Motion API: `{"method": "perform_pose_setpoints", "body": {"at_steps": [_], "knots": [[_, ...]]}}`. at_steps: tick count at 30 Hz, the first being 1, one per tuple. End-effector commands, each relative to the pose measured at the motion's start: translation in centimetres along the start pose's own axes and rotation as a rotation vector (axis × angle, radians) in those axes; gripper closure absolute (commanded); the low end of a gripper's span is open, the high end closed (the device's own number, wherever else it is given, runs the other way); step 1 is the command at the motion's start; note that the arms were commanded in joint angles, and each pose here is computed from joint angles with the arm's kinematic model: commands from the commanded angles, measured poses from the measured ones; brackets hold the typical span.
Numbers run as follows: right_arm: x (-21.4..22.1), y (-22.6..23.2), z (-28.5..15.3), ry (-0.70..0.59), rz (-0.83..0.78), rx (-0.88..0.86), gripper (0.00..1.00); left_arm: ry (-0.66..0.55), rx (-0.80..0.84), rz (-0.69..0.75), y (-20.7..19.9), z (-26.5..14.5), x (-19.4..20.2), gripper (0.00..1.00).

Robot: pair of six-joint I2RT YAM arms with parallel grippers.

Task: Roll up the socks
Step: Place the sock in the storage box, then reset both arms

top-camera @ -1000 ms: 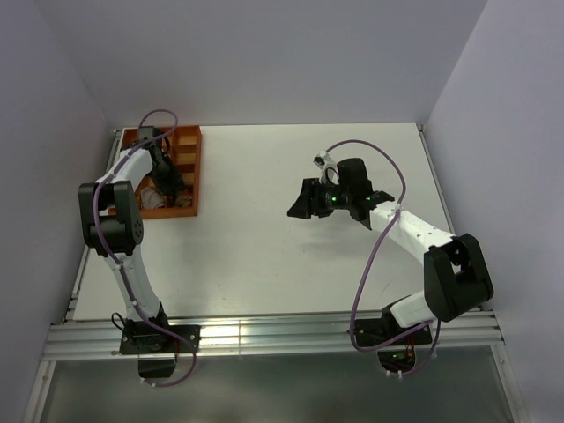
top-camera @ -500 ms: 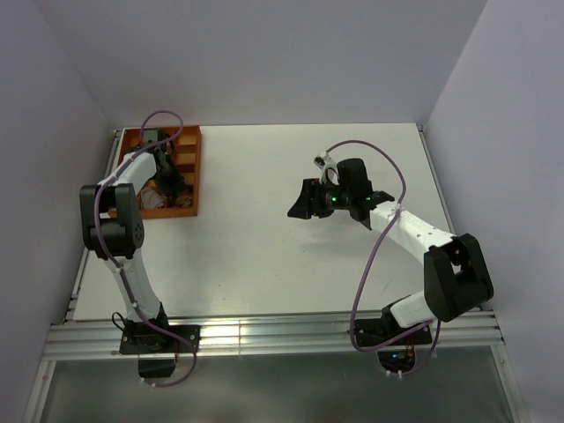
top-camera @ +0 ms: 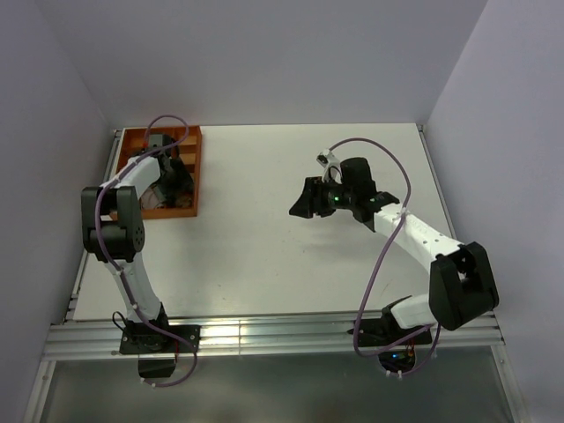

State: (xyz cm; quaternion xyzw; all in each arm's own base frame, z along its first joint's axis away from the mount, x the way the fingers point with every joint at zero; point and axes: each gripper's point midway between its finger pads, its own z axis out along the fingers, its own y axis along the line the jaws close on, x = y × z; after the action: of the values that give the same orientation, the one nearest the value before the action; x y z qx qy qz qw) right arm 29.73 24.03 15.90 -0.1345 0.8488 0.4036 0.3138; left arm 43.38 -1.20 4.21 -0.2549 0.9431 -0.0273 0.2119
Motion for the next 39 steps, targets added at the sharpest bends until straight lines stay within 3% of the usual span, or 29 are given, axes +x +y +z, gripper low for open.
{"method": "perform_pose_setpoints", "body": {"at_steps": [1,20,29,34,39], "knots": [[-1.7,1.1,-1.3,-0.053,-0.051,0.005,0.31,0.167,-0.118,0.0,3.5,-0.4,4.7,0.22],[-4.0,1.0,-4.1,-0.13,-0.101,0.133,0.31,-0.304,0.137,-0.111,-0.7,-12.2,-4.5,0.2],[-10.1,1.9,-14.8,-0.5,-0.184,0.444,0.27,-0.753,0.272,-0.138,1.1,-26.9,-7.1,0.08],[-11.9,3.0,-23.7,-0.761,-0.165,0.618,0.15,-0.968,0.257,-0.156,4.6,-35.6,-6.0,0.04],[-11.6,4.4,-30.8,-0.981,-0.128,0.691,0.01,-1.083,0.202,-0.169,7.2,-41.9,-4.6,0.02]]}}
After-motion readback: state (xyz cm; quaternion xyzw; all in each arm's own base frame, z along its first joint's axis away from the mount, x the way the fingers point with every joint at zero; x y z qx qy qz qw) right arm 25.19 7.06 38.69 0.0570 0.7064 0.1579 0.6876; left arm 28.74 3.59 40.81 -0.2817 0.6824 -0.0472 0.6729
